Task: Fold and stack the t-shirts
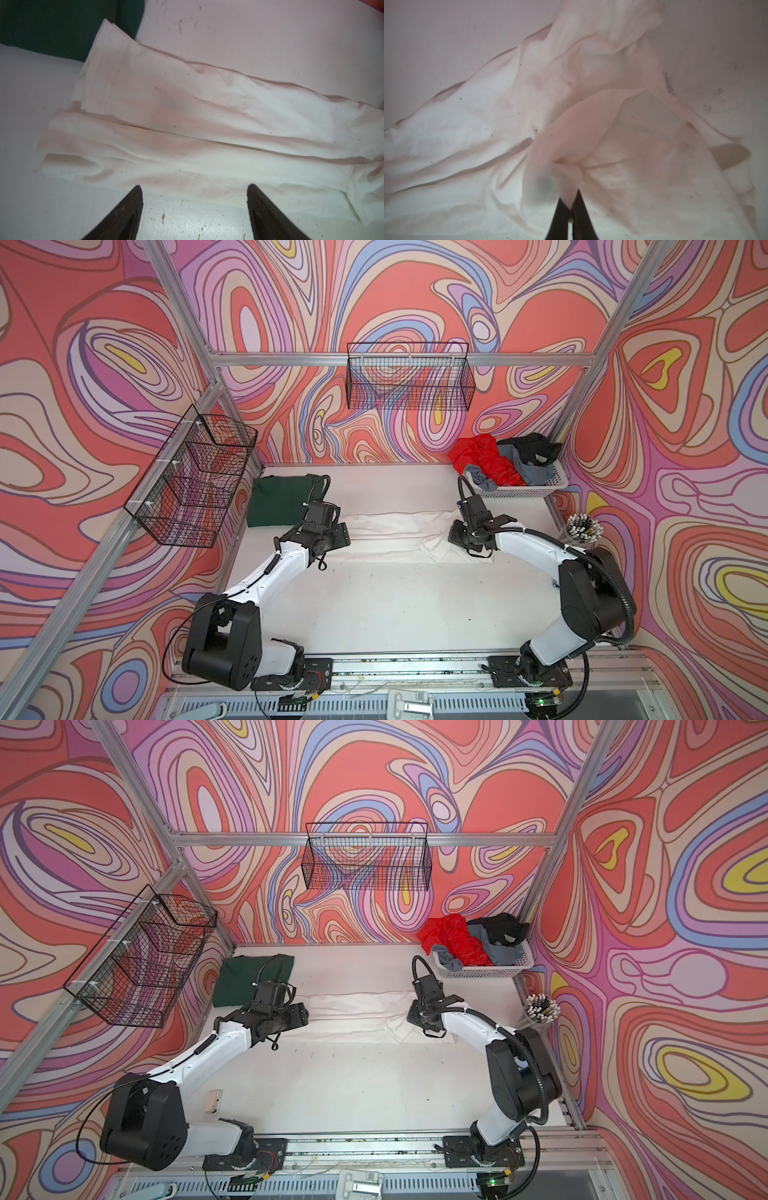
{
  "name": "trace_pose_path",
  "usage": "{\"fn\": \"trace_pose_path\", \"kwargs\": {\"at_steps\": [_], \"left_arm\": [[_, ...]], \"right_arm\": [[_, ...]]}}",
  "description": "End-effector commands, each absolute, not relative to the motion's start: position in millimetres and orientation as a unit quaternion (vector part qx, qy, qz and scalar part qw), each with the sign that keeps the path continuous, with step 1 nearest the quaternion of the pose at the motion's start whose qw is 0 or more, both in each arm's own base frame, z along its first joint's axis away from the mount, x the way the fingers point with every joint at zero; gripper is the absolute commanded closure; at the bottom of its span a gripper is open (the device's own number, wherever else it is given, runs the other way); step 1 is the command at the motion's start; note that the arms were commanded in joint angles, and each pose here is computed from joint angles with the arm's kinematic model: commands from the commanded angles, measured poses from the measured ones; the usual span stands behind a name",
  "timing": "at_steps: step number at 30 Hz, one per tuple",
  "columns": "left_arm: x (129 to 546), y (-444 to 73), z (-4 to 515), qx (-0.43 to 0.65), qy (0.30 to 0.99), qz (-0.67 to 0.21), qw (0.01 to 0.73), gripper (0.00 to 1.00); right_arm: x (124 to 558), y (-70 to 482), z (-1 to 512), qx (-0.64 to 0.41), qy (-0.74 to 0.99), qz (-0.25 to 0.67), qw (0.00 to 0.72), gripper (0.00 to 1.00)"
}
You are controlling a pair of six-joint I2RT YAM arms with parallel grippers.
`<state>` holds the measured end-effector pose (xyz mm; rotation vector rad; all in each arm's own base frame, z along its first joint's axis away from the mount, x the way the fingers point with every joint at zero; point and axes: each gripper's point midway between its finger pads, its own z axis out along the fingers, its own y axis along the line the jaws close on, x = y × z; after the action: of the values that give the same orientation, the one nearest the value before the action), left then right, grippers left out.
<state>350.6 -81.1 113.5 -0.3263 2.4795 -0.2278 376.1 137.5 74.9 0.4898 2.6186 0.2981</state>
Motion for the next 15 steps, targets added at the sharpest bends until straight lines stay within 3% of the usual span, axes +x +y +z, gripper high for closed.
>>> {"fn": "trace_pose_path", "kwargs": {"at_steps": [1, 9, 10, 15], "left_arm": [[358.9, -82.0, 114.3, -0.116, 0.937, -0.080, 0.320, 0.21], [360.7, -85.1, 106.3, -0.110, 0.941, -0.082, 0.309, 0.21], [360.7, -85.0, 107.0, -0.109, 0.941, -0.082, 0.310, 0.21], [360.4, -84.2, 107.1, -0.110, 0.940, -0.080, 0.312, 0.21]], "right_arm": [[390.3, 132.2, 69.7, 0.168, 0.954, 0.071, 0.238, 1.00], [428.1, 137.7, 61.7, 0.159, 0.954, 0.045, 0.250, 1.00], [431.1, 138.3, 62.0, 0.157, 0.954, 0.042, 0.251, 0.95], [449.6, 140.2, 72.0, 0.140, 0.952, 0.034, 0.270, 0.46]]}}
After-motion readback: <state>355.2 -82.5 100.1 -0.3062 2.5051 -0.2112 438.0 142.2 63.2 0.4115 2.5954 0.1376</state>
